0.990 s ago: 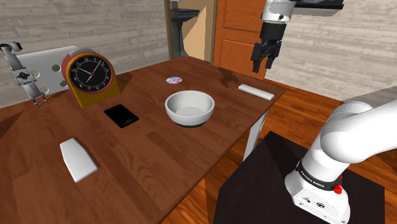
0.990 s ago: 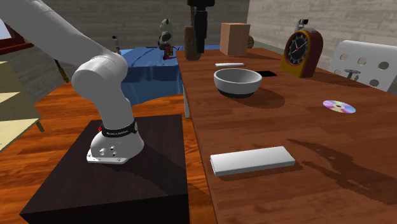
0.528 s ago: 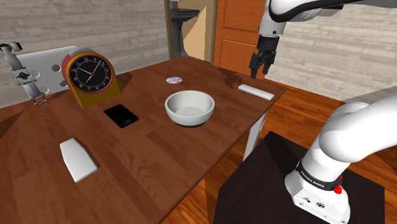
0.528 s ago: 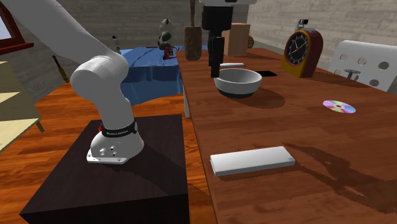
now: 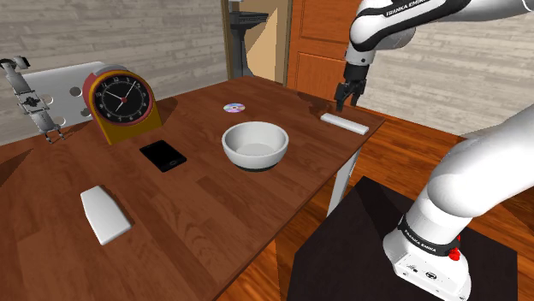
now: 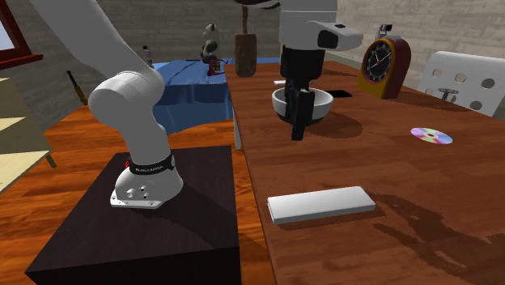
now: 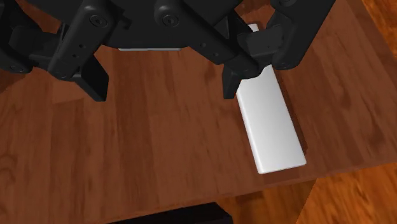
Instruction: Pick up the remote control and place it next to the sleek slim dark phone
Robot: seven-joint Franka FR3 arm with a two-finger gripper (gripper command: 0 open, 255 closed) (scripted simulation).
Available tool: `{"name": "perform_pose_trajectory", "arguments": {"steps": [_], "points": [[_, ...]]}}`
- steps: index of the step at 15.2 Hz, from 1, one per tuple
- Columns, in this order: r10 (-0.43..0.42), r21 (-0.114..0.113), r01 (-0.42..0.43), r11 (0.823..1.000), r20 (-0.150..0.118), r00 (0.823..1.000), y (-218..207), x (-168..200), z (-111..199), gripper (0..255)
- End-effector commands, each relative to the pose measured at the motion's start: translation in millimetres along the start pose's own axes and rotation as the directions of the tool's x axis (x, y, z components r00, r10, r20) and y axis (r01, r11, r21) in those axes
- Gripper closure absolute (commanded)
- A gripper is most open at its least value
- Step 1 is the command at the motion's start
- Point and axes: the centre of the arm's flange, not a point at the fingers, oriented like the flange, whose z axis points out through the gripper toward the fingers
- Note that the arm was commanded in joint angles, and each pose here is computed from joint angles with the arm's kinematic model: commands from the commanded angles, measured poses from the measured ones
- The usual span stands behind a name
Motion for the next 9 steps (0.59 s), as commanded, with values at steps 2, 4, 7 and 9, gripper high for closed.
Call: {"name": "perform_pose_trajectory", "arguments": {"steps": [2,4,7,9], "points": [[0.004,-0.006,-0.004,1.000,-0.003,1.000,30.0,14.3,22.8,0],[0.007,-0.009,-0.007,1.000,-0.004,1.000,49.1,24.8,36.8,0],[0.011,-0.014,-0.011,1.000,-0.006,1.000,78.0,40.5,57.6,0],[0.014,-0.017,-0.014,1.000,-0.008,1.000,97.4,51.0,71.4,0]]}}
